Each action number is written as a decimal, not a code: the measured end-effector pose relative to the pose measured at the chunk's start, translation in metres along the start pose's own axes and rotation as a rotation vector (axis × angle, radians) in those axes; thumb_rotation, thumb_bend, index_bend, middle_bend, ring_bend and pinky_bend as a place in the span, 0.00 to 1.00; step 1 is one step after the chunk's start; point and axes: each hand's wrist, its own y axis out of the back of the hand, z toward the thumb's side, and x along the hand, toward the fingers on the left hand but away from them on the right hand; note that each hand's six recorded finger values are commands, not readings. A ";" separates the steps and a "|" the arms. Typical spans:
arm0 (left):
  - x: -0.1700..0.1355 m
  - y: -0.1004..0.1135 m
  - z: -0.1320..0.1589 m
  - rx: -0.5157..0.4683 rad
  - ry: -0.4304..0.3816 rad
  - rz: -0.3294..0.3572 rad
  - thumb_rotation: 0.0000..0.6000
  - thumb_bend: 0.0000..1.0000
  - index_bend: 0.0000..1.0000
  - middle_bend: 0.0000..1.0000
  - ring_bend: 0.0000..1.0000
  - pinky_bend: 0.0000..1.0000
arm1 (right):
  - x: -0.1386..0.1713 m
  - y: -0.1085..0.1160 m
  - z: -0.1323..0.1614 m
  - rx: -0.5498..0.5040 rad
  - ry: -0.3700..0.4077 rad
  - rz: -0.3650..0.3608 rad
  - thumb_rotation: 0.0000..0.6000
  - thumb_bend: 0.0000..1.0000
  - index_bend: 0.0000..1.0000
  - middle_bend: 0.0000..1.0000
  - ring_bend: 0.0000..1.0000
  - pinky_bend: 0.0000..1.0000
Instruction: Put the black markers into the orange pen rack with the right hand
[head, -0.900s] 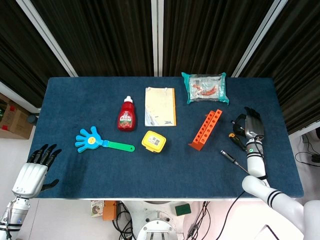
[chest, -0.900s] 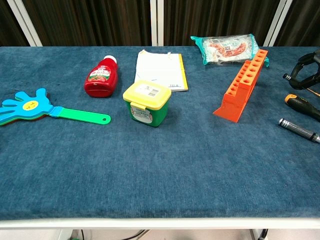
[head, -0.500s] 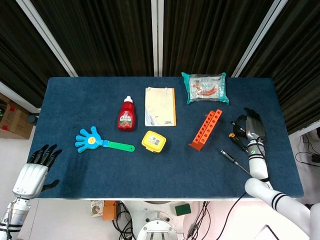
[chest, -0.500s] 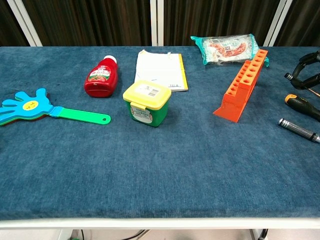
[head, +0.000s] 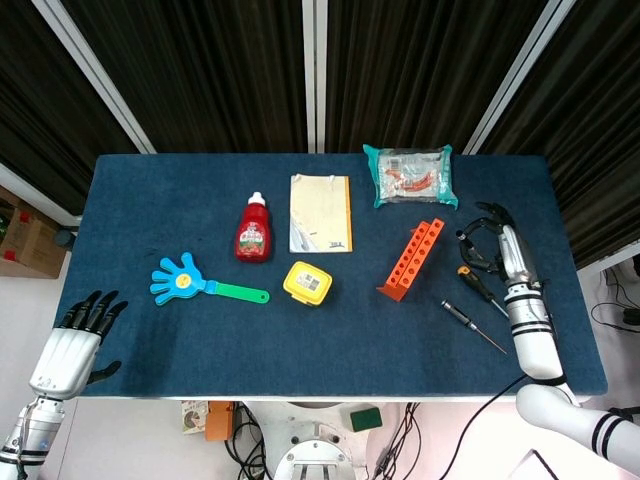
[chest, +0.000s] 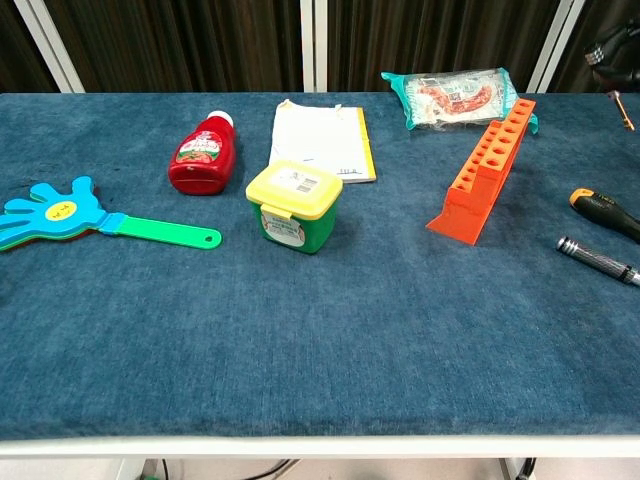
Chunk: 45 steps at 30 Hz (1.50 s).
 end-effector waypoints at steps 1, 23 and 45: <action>0.000 0.000 0.001 0.001 -0.001 0.000 1.00 0.06 0.15 0.07 0.03 0.19 | 0.002 -0.001 0.003 -0.039 0.015 0.007 1.00 0.44 0.65 0.10 0.00 0.00; 0.003 0.000 -0.006 -0.011 0.021 -0.008 1.00 0.06 0.14 0.07 0.03 0.19 | 0.009 -0.062 0.025 -0.439 0.139 0.207 1.00 0.44 0.72 0.11 0.00 0.00; 0.003 0.002 -0.009 -0.016 0.029 -0.002 1.00 0.06 0.14 0.07 0.03 0.19 | 0.002 -0.082 0.022 -0.429 0.145 0.229 1.00 0.42 0.73 0.11 0.00 0.00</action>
